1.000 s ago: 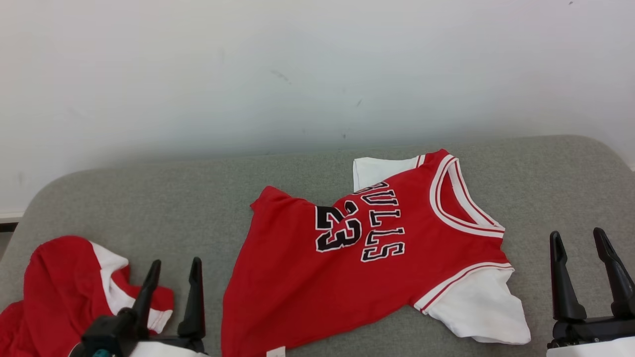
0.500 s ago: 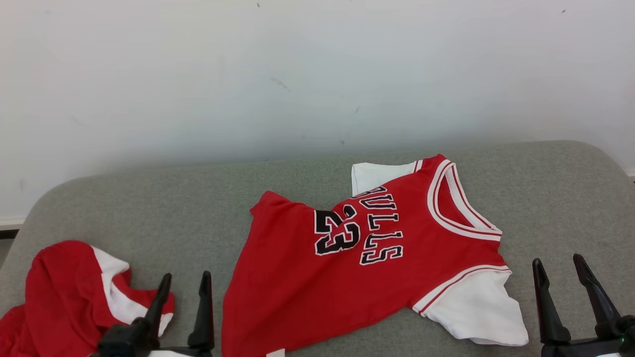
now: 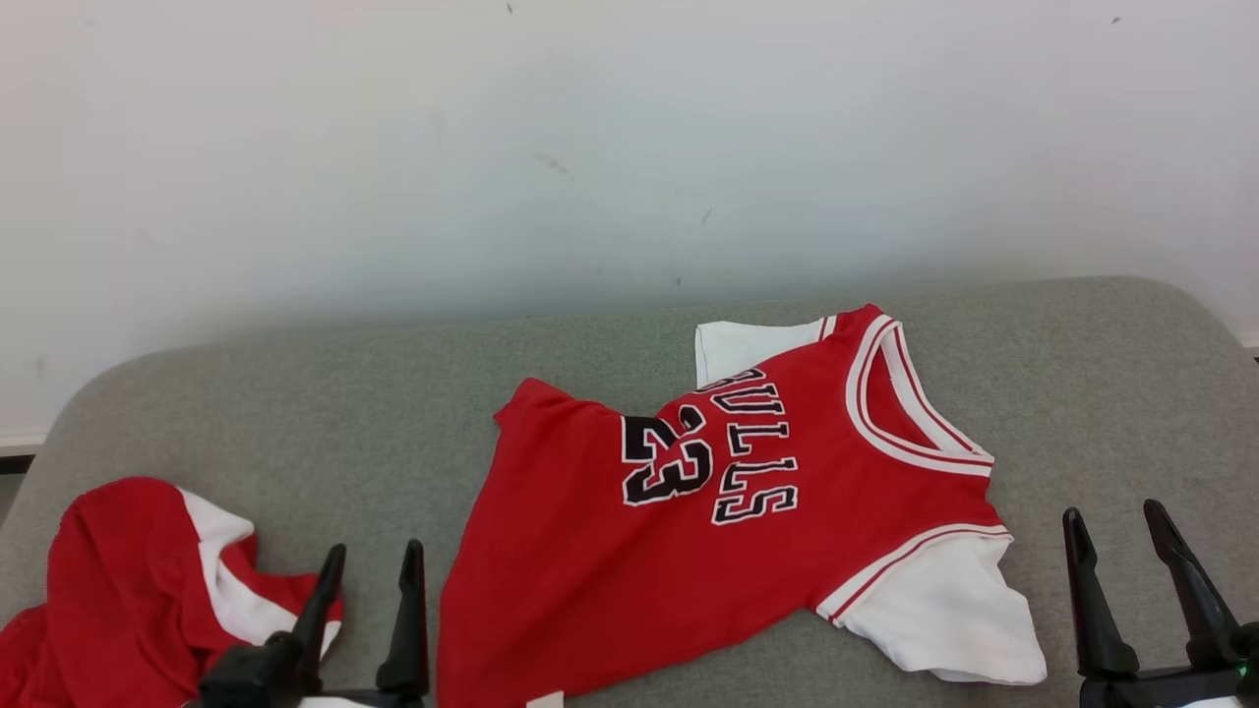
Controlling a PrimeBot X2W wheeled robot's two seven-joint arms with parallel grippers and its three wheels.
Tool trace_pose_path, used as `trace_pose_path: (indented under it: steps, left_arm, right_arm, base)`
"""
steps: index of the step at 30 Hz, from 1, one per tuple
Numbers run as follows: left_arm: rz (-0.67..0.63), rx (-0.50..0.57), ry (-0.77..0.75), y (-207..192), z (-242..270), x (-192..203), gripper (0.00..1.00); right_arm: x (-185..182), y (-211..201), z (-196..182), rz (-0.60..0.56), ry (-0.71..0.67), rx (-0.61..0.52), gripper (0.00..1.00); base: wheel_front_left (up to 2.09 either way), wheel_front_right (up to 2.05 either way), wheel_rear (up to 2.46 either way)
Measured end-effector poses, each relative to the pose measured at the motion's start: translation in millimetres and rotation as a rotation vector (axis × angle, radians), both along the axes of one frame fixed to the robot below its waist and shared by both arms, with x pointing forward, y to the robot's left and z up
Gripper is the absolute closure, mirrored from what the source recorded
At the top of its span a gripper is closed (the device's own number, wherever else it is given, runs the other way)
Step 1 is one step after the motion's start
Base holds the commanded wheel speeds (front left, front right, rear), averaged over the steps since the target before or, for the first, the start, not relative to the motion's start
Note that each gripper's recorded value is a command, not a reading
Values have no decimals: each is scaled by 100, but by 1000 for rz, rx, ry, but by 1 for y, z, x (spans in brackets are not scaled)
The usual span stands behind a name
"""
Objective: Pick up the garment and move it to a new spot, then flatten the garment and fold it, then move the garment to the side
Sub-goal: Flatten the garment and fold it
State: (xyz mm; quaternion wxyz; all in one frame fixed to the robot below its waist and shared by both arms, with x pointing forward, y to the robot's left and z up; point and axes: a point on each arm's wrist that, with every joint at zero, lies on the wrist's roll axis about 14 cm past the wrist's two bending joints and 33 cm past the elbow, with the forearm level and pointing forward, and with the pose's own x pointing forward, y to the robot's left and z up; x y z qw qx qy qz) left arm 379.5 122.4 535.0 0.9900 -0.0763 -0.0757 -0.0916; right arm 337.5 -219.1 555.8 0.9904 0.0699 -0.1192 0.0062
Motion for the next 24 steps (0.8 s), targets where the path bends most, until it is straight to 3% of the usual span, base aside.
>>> trace_pose_path:
  steps: [12, 24]
  left_arm:
    - [-42, 23, 76, -9, -27, 0, 0]
    - [-113, 56, 338, -21, -90, -12, 0]
  right_arm:
    - [-1, -22, -40, -32, 144, -45, 0]
    - [-4, -15, -141, 17, 588, 55, 0]
  base:
    - [0, 0, 0]
    - [0, 0, 0]
